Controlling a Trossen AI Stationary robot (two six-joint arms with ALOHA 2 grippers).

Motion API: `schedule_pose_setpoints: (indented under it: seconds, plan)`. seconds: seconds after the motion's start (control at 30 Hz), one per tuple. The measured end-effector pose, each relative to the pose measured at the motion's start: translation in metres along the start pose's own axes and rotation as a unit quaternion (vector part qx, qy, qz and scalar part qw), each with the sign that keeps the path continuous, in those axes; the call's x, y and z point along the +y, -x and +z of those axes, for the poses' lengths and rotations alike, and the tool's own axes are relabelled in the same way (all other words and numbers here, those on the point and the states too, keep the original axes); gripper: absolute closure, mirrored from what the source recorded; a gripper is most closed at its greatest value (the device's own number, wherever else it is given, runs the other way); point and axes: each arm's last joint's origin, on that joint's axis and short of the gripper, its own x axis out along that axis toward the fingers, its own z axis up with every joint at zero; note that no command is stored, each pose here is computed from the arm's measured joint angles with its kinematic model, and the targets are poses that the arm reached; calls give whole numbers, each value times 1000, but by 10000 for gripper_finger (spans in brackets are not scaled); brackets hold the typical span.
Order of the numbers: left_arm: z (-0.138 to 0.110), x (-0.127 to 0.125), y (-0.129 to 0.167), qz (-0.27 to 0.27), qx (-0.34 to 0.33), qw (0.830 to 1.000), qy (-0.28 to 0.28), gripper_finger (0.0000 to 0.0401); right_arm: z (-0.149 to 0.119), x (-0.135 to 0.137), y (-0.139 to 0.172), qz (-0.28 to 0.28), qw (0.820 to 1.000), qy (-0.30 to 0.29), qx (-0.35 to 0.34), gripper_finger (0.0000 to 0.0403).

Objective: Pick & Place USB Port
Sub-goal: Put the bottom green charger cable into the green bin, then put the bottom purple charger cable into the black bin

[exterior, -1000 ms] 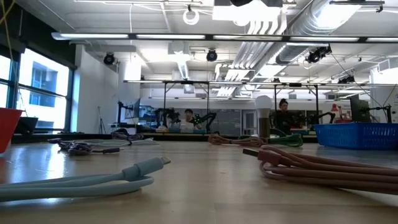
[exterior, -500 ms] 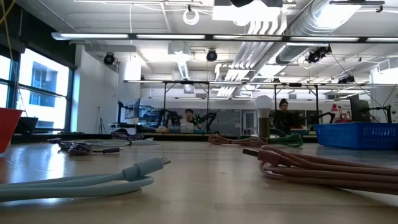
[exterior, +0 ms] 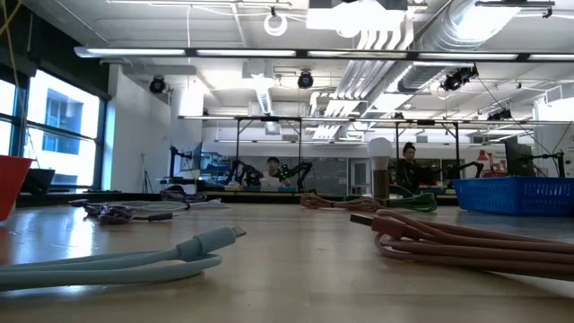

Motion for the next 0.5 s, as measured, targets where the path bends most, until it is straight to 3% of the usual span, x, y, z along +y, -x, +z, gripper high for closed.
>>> schedule_pose_setpoints:
  seconds: [0.3, 0.5]
  plan:
    - [19, -8, 0, -40, -43, 998, -19, 327, -1, 1, 0, 4, 1000, -5, 8, 377]
    - [38, -4, -2, -11, -87, 995, -43, 327, -2, 2, 0, 4, 1000, -5, 9, 379]
